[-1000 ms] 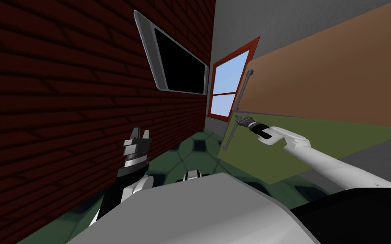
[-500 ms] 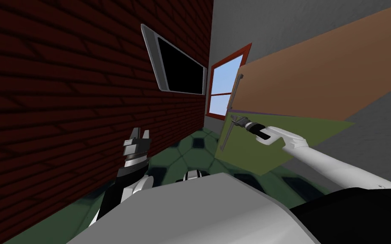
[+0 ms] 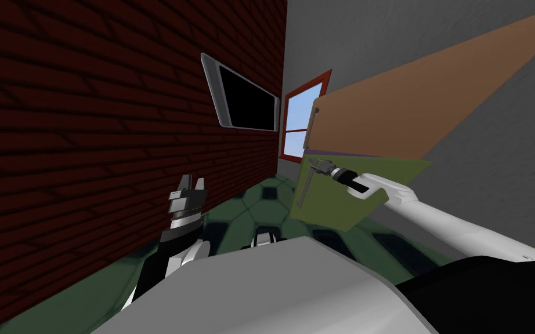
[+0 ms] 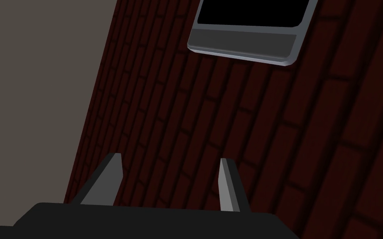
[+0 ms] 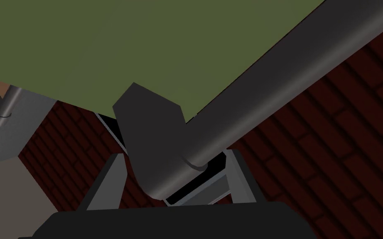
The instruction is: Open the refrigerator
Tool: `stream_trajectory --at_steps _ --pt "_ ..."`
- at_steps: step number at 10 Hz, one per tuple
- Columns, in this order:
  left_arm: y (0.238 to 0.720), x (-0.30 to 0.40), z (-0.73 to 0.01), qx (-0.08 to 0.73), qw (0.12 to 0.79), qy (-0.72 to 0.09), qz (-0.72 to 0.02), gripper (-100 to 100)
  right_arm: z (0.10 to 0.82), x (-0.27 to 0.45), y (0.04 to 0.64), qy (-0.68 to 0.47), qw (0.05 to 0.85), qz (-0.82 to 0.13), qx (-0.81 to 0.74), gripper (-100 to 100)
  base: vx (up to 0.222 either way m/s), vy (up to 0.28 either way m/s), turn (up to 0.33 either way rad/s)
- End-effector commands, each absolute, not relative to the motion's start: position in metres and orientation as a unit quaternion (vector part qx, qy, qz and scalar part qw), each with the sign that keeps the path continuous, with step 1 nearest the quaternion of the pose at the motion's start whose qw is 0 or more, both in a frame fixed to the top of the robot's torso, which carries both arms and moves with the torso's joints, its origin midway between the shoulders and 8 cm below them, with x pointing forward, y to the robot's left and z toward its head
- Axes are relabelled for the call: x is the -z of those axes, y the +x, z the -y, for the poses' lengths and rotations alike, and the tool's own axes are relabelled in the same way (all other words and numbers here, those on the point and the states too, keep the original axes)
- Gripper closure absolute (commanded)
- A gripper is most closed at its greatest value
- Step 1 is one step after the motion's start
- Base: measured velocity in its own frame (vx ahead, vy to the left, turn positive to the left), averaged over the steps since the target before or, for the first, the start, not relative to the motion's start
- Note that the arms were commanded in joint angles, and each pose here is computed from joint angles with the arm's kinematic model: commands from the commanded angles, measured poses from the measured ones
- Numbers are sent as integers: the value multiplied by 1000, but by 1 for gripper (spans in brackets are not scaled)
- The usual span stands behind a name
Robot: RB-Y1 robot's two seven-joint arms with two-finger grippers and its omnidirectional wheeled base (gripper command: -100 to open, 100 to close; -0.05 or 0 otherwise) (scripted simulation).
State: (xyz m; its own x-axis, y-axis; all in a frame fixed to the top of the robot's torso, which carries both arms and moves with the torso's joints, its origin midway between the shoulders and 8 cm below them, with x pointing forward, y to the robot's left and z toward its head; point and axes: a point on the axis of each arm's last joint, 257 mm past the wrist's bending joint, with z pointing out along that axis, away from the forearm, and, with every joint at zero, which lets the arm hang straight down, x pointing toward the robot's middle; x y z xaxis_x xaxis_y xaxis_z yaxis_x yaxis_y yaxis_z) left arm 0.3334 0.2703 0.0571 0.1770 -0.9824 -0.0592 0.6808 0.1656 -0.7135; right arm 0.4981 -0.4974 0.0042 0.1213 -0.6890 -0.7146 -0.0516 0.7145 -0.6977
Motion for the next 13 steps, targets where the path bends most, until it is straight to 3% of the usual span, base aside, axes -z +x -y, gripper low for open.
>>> stream_trajectory --at_steps 1,6,13 --pt "333 -57 -270 582 714 -280 -269 0 460 0 494 -328 695 -609 196 100 -253 -136 -8" --pt "333 -57 -270 582 714 -280 -269 0 415 -2 486 -363 706 -588 154 100 -177 -76 -16" --pt "333 -57 -270 582 714 -280 -270 0 309 1 445 -442 720 -533 49 100 -207 -211 -8"
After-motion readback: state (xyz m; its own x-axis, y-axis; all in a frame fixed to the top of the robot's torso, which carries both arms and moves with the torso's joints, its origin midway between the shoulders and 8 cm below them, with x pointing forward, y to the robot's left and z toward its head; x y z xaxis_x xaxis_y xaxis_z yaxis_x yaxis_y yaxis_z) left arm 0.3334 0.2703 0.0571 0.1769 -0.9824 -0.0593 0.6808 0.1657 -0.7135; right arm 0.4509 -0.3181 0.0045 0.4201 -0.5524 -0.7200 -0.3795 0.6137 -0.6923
